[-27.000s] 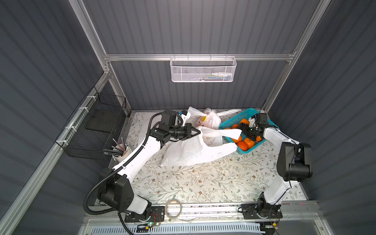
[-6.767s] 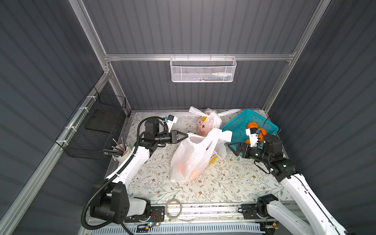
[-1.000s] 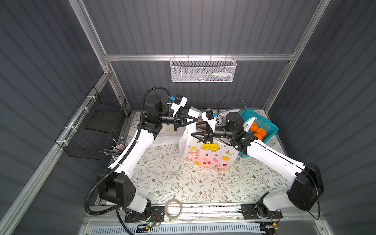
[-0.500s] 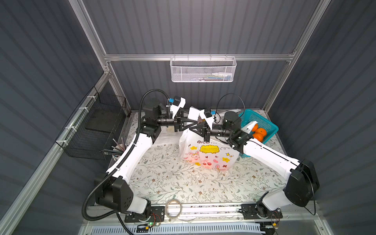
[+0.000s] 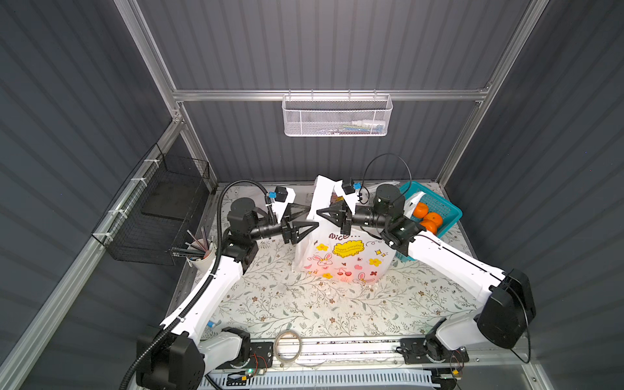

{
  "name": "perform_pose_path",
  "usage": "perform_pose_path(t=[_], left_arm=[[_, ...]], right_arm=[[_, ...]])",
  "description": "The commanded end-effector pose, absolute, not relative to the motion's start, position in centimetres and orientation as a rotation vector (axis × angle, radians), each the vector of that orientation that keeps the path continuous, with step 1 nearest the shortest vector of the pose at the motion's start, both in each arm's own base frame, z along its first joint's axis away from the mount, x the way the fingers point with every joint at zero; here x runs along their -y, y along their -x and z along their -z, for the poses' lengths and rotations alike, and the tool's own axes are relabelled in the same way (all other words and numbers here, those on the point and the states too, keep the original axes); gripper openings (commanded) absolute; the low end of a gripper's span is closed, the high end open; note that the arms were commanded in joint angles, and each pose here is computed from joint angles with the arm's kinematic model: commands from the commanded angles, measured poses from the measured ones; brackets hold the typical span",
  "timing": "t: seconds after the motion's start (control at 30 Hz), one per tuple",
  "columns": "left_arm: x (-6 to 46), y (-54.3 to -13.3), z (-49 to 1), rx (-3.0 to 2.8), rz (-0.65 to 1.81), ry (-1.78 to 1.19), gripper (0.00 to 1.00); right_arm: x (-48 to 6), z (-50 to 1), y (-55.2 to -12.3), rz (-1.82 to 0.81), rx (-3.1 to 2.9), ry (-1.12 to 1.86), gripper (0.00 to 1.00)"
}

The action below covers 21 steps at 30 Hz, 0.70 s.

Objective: Place the oranges into plastic bags & tie knots
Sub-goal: Tie the plastic bag at the center of the board.

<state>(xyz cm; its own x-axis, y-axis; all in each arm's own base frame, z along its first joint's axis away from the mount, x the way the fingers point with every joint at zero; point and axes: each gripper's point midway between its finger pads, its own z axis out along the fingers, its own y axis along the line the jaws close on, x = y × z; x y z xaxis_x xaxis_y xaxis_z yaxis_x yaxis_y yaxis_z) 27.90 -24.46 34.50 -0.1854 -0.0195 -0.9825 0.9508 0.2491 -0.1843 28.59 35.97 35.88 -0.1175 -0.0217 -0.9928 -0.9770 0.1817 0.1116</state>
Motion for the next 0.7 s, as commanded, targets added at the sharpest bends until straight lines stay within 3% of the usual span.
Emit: perform_pose_path(t=[0.0, 0.2, 0.3, 0.4, 0.43, 0.53, 0.67], left_arm=[[25.3, -27.9, -34.1, -1.438, 1.175, -0.942, 0.71], [26.9, -27.8, -32.4, -1.464, 1.177, -0.983, 0.48], [27.3, -27.7, -32.2, -1.465, 1.185, -0.995, 0.30], [27.3, -27.9, -32.3, -1.465, 1.176, -0.986, 0.09], [27.3, -27.9, -32.3, -1.466, 1.174, -0.985, 0.03], [27.3, -28.0, -32.2, -1.468, 1.173, -0.982, 0.00], [27.3, -27.8, -32.1, -1.461, 1.178, -0.988, 0.00]], right_arm=[[-35.6, -37.5, -28.5, -1.127, -1.372, 1.014, 0.00], [-35.5, -37.7, -29.1, -1.115, -1.404, 0.977, 0.01], [-35.6, -37.9, -29.0, -1.125, -1.405, 0.974, 0.03], [-35.6, -37.8, -28.9, -1.133, -1.410, 0.978, 0.11], [-35.4, -38.1, -28.8, -1.129, -1.410, 0.979, 0.18], [-34.0, -39.3, -28.6, -1.111, -1.425, 0.957, 0.38], [-30.7, -42.3, -27.1, -1.035, -1.440, 0.920, 0.52]])
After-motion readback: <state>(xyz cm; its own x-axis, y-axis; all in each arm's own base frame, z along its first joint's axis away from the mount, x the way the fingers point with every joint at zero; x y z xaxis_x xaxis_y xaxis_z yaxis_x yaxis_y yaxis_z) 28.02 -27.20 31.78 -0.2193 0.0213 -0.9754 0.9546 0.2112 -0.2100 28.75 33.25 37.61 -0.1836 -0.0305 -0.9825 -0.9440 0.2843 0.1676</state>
